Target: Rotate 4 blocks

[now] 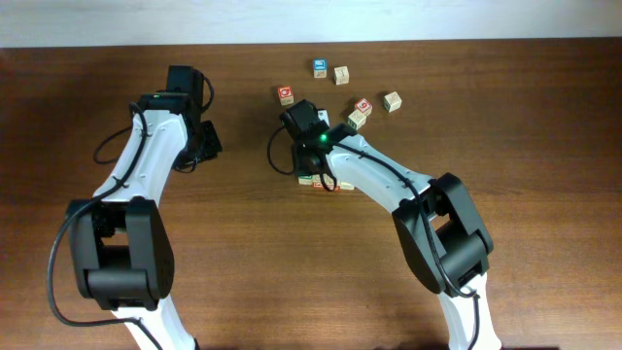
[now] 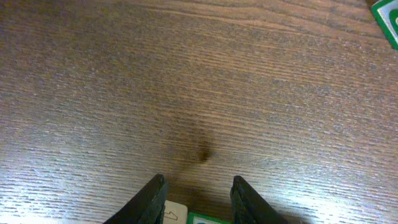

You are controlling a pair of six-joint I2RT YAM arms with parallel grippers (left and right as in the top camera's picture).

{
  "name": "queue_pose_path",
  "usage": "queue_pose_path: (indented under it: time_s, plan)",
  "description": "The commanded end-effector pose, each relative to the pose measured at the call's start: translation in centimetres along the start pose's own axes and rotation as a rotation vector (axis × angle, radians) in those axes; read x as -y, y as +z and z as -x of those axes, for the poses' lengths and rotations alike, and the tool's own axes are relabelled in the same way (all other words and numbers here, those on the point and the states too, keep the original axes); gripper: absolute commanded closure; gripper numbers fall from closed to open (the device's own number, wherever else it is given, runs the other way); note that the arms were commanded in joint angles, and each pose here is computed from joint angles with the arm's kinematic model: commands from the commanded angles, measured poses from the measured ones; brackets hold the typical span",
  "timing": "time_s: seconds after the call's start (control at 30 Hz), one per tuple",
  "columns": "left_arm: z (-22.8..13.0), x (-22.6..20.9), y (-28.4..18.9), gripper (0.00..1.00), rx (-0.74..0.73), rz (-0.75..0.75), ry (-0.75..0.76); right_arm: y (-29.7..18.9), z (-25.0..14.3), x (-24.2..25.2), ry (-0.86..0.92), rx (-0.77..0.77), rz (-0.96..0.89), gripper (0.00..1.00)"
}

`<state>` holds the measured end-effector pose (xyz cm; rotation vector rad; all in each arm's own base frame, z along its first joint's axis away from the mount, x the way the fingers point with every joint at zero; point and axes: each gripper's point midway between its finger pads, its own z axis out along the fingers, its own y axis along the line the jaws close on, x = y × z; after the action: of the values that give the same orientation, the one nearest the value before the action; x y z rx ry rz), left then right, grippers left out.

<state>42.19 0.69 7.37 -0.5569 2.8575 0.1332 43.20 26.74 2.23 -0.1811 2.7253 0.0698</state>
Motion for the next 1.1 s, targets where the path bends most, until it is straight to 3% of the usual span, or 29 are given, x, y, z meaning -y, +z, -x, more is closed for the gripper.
queue_pose_path:
  time_s: [0.0,0.43,0.53,1.07]
  plan:
    - [0.4,-0.2,0.0,0.68,0.009,0.013,0.010,0.3,-0.4,-0.2,-0.005,-0.016,-0.005,0.65]
    - [0.5,-0.2,0.0,0.68,0.014,0.011,0.009,0.8,0.6,2.4,0.089,-0.028,-0.001,0.65]
    - [0.5,-0.2,0.0,0.68,0.014,0.011,0.009,0.8,0.1,2.3,0.093,-0.053,0.018,0.69]
    - [0.5,-0.2,0.0,0.69,0.013,0.011,0.009,0.8,-1.3,2.5,0.088,-0.112,0.016,0.70]
